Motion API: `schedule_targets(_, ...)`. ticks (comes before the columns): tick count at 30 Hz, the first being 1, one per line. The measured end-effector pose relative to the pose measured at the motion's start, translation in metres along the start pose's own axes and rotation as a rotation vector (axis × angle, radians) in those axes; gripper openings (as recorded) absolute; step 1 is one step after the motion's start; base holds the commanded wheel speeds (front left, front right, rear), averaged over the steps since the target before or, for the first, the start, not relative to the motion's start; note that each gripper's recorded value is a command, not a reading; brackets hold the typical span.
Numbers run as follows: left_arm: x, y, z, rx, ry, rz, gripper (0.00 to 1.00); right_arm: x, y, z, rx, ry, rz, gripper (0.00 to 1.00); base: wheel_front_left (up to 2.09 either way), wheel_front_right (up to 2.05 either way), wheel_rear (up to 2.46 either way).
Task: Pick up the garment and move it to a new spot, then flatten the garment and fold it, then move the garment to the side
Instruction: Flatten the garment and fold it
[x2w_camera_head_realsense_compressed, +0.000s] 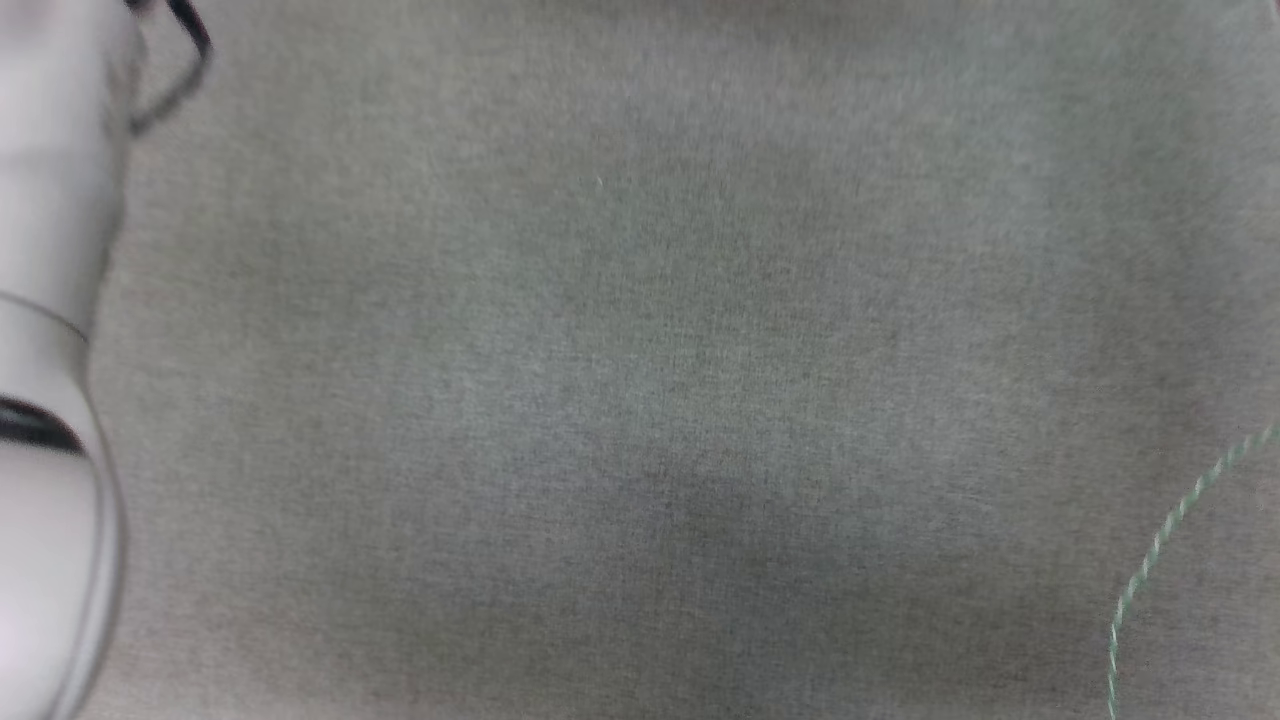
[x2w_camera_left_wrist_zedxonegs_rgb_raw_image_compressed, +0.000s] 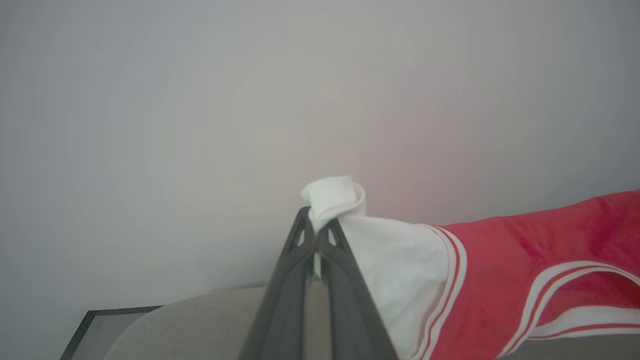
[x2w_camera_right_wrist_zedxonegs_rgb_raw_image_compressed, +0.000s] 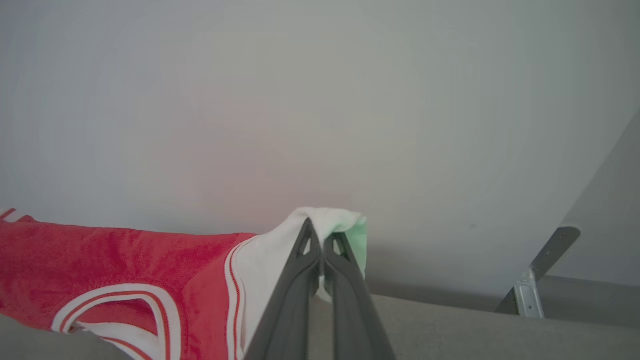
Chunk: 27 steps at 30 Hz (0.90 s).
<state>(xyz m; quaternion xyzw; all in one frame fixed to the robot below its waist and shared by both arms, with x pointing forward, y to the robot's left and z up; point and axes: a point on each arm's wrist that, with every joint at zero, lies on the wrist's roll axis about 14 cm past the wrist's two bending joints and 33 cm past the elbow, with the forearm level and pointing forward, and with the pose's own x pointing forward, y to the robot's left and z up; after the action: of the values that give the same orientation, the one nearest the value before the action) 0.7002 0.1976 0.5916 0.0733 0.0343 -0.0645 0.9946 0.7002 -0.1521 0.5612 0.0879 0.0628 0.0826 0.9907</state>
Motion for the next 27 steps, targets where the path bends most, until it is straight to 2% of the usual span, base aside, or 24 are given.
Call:
schedule_targets(4, -0.028, 0.003, -0.016, -0.027, 0.06, 0.009, 0.0, -0.031, 0.0, -0.022, 0.039, 0.142, 0.027, 0.0, 0.0, 0.0, 0.0)
schedule_targets(6, -0.043, 0.004, -0.027, -0.035, 0.099, 0.012, 0.0, -0.048, 0.005, -0.031, 0.021, 0.184, 0.061, 0.0, 0.0, 0.0, 0.0)
schedule_targets(12, -0.086, -0.001, -0.044, -0.048, 0.133, -0.01, 0.0, -0.106, 0.005, -0.04, 0.001, 0.209, 0.125, 0.0, 0.0, 0.0, 0.0)
schedule_targets(18, -0.13, -0.003, -0.069, -0.086, 0.167, -0.021, 0.0, -0.161, -0.003, -0.063, 0.038, 0.276, 0.141, 0.0, 0.0, 0.0, 0.0)
schedule_targets(27, -0.192, 0.008, -0.112, -0.149, 0.211, 0.01, 0.0, -0.233, 0.0, -0.106, 0.065, 0.462, 0.186, 0.0, 0.0, 0.0, 0.0)
